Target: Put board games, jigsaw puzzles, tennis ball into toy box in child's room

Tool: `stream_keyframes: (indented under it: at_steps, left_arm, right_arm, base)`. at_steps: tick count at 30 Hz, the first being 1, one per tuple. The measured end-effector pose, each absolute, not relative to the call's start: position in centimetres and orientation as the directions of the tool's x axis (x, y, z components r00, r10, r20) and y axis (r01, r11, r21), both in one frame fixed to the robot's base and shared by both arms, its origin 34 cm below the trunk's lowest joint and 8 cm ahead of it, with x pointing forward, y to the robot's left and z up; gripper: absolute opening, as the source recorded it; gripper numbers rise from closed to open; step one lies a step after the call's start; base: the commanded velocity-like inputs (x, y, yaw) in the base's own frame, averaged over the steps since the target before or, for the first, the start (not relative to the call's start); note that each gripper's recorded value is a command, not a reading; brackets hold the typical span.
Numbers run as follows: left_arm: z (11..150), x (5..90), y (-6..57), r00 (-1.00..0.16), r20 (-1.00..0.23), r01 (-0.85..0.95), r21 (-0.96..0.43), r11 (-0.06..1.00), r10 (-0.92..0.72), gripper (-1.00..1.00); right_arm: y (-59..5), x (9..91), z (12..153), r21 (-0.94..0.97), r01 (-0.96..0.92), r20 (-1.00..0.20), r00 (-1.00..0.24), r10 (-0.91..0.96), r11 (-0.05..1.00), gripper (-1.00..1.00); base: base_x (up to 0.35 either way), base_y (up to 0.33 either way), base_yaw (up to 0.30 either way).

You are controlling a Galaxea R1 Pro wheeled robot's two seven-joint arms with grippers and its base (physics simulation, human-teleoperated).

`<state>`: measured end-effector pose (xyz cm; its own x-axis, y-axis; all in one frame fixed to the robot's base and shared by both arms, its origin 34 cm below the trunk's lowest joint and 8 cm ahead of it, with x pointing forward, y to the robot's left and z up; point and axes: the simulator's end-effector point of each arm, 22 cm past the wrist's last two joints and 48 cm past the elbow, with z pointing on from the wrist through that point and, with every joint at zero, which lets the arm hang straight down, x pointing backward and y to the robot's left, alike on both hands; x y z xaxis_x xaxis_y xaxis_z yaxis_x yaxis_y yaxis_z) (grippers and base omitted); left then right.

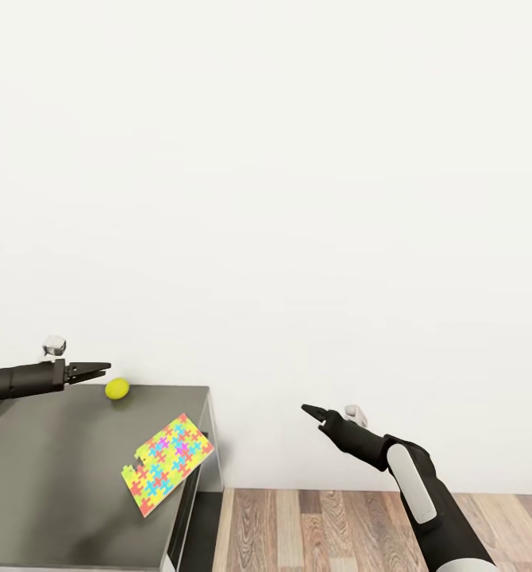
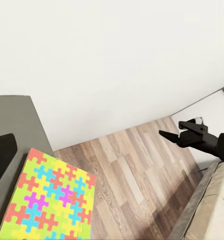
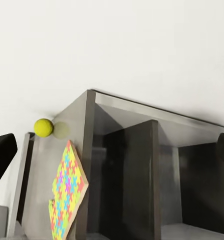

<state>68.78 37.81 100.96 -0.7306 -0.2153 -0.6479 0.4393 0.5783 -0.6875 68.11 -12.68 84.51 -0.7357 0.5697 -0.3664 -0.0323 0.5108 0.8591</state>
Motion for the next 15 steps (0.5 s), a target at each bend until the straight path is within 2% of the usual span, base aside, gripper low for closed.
stream_keyframes:
  at_steps: [8,15]
  left_arm:
    - [99.5,68.7,37.7,-0.737,-0.646,0.440,-0.683,0.583,-0.199,1.00]
    - [97.0,68.0,34.9,-0.774,-0.628,0.471,-0.659,0.587,-0.084,1.00]
  right_arm:
    - [-12.3,67.7,83.2,0.863,-0.027,-0.349,-0.753,0.557,0.504,1.00]
    - [-11.8,67.2,82.0,0.869,-0.023,-0.329,-0.774,0.542,0.495,1.00]
  base:
    - [0.000,0.000,0.000]
    - [0.000,0.000,0.000]
